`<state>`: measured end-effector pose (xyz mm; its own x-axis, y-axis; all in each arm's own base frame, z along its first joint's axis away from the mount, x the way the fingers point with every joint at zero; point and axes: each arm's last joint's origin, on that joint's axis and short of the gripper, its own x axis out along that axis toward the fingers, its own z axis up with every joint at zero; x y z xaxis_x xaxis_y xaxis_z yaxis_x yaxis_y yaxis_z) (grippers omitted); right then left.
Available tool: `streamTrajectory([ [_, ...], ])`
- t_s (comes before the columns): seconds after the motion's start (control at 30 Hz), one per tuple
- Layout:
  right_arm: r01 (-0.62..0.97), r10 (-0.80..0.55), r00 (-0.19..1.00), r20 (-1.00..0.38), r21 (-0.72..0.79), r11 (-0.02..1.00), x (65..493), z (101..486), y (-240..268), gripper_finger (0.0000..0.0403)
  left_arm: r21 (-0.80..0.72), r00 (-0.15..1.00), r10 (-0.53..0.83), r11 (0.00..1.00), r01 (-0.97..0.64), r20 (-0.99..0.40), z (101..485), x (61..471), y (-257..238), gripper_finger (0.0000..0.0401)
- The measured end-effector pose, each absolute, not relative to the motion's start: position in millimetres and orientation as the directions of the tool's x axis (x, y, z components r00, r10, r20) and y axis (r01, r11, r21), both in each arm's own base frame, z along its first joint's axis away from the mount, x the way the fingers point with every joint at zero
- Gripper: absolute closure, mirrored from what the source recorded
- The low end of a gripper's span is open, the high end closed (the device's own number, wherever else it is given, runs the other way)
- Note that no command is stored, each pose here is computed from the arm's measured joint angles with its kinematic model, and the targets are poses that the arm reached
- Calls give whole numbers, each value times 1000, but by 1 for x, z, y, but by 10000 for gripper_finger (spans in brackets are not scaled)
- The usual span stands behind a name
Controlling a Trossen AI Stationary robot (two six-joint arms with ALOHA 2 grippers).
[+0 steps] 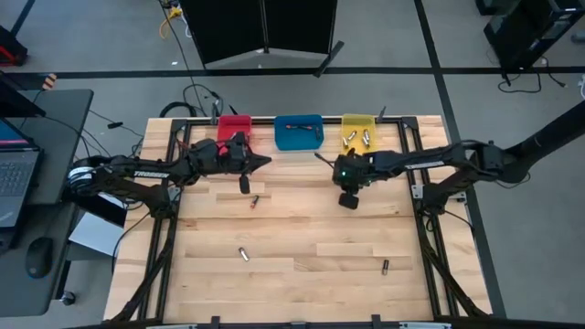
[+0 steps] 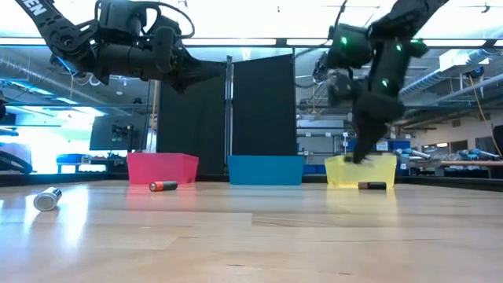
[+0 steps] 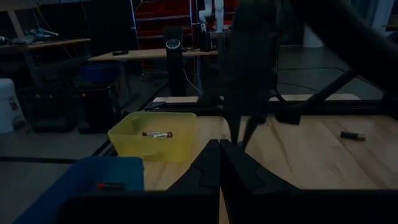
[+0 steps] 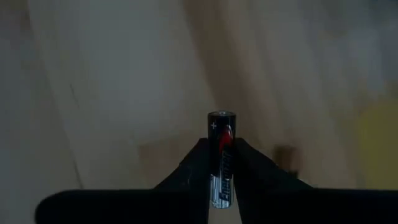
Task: Sort batteries
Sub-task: Put the silver battery into the yellow bin
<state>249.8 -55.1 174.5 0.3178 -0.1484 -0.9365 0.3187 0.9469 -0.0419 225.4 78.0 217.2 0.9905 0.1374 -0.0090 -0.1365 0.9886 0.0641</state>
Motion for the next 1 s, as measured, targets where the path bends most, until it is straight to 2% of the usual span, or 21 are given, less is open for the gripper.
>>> streamTrajectory([
  [0.17,432,-208,397,-894,-18,902,257,212,-77,351,74,993,121,990,-120,-10,217,227,74,391],
  [0.4,610,-342,376,-861,-48,791,250,235,-116,351,101,993,121,988,-120,1,218,227,73,391],
  [0.73,763,-367,306,-879,-4,646,219,232,-170,351,100,993,121,988,-120,1,218,227,73,391],
  [1.0,814,-295,228,-928,16,580,211,199,-202,351,71,993,121,990,-119,-12,217,227,73,391],
])
